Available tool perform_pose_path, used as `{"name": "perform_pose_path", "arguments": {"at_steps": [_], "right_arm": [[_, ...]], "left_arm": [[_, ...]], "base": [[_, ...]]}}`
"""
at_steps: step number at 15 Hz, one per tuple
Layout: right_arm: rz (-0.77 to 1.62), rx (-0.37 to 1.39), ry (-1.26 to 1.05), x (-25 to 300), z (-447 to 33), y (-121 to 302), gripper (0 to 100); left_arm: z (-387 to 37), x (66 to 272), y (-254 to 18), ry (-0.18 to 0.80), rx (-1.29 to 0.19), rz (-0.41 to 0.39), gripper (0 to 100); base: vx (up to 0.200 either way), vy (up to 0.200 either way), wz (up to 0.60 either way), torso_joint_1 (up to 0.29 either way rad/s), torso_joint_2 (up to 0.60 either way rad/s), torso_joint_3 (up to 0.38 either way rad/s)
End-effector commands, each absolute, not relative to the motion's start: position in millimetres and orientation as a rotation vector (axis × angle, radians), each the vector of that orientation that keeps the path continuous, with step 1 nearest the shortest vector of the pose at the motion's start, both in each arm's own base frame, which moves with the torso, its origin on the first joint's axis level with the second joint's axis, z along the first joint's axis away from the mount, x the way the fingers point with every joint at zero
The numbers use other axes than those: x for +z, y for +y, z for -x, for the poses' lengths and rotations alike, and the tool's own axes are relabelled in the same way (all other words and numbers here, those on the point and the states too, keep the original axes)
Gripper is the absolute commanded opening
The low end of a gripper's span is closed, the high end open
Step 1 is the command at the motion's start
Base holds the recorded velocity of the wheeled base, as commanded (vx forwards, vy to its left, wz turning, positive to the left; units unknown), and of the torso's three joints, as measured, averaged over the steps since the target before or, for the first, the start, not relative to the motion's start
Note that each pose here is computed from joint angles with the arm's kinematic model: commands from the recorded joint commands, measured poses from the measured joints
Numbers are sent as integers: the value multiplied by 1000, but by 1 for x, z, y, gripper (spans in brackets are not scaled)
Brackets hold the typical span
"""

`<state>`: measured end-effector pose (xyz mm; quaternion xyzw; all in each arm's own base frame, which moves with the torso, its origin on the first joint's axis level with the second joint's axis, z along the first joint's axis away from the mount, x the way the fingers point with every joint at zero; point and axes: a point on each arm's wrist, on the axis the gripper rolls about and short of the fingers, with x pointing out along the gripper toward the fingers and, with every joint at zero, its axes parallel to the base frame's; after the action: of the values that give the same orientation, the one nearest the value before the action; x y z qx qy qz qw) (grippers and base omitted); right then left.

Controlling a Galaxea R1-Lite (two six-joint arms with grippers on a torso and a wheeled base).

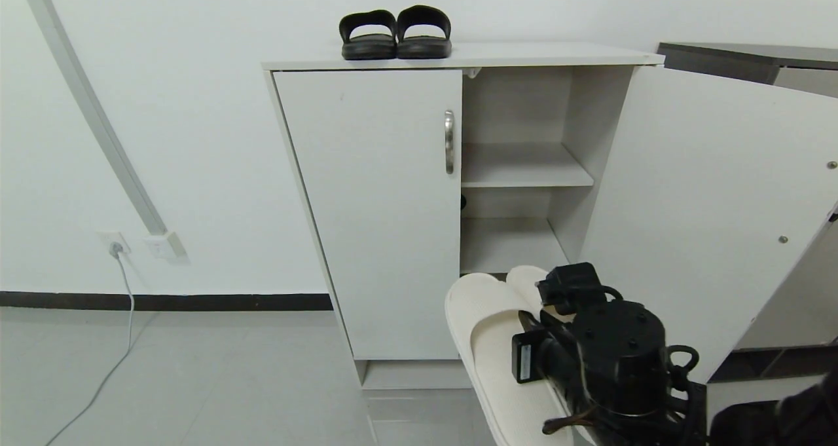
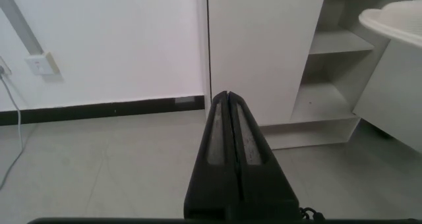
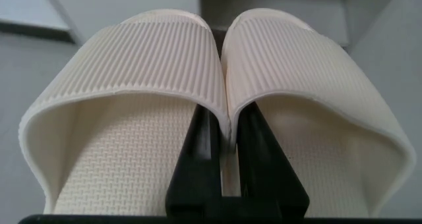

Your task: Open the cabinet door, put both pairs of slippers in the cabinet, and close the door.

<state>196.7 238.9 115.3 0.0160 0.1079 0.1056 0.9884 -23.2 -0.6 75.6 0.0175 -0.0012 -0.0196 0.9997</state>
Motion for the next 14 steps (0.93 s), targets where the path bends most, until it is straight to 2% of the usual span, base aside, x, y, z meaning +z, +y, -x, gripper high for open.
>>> {"name": "perform_pose_path", "arguments": {"at_steps": [1,7,13,14], "right_arm": [[-6,139,230,95,-216,255,0],[-9,83,238,85,-229,251,0],[-4,75,242,74,-235,253,0],[-3,73,245,72,-236,252,0]], "left_arm": [[23,76,-1,1,-38,-34,0],[23,76,-1,1,-38,-35,0],[23,76,-1,1,-38,-34,0],[23,76,-1,1,-38,-34,0]], "base": [[0,0,0,0,0,0],[0,0,0,0,0,0],[0,-200,0,2,2,2],[0,0,0,0,0,0]]}}
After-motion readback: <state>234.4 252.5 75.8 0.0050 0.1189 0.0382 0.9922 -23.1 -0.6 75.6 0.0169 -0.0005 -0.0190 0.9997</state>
